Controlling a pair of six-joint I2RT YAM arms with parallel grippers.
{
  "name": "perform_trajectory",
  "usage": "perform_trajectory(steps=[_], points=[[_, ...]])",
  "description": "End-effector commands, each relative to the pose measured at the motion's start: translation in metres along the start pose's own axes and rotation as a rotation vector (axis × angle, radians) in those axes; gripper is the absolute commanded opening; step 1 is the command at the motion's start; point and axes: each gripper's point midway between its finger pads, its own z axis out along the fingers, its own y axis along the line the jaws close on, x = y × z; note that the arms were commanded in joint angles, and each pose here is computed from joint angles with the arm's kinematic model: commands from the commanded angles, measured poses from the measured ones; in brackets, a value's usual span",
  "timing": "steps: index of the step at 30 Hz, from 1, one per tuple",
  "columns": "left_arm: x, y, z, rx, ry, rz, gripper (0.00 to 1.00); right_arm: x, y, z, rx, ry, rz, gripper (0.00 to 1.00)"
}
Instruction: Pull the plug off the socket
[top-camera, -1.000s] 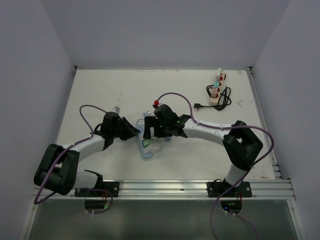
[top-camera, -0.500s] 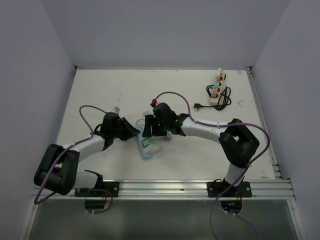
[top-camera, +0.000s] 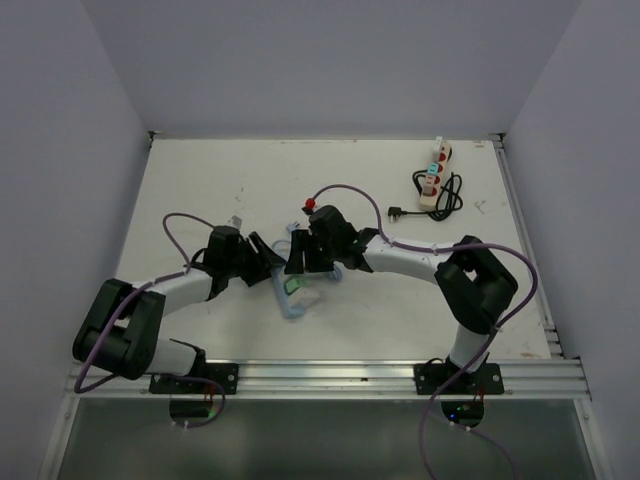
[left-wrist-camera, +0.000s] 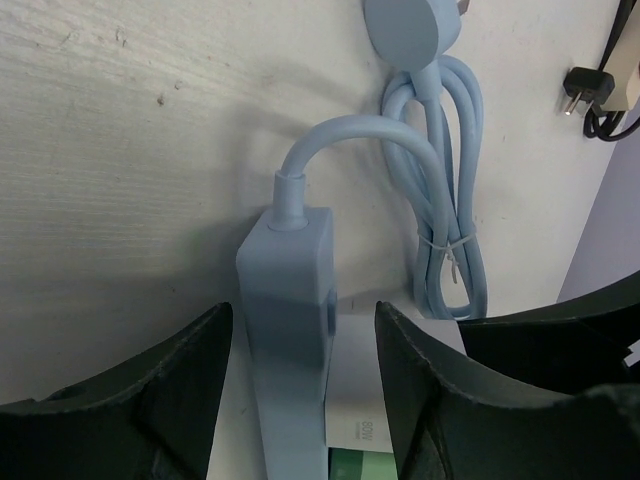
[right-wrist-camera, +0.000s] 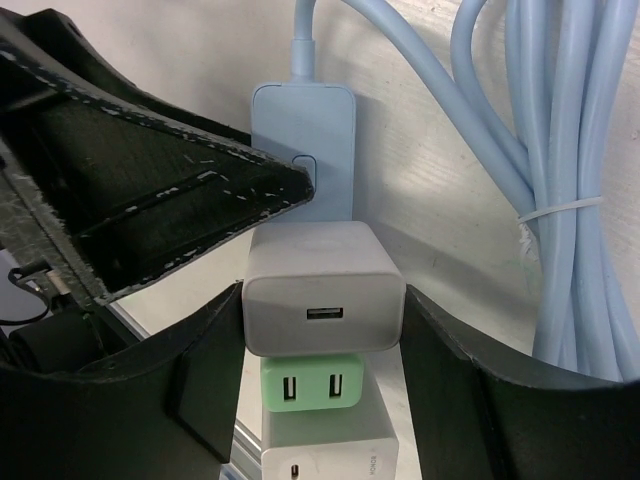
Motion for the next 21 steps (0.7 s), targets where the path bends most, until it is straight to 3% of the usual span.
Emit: perform_trajectory(steps=[1,8,11,17,21], points=[[0.001,-0.006,0.005,0.040,0.008,-0.005,0.62,0.000,0.006,0.004,-0.049,-0.005,-0.013,0.04],[0.008,0.000,0.012,0.035,0.039,-0.029,0.60,0.000,0.004,0.005,-0.077,-0.010,0.003,0.01],[0.009,0.001,0.014,0.030,0.042,-0.034,0.54,0.002,0.001,0.006,-0.077,-0.004,0.004,0.01],[0.010,0.006,0.014,0.012,0.042,-0.043,0.29,0.004,-0.006,0.005,-0.067,0.001,0.015,0.01],[0.010,0.010,0.013,-0.007,0.036,-0.042,0.02,0.006,-0.007,0.002,-0.075,0.006,0.018,0.00]])
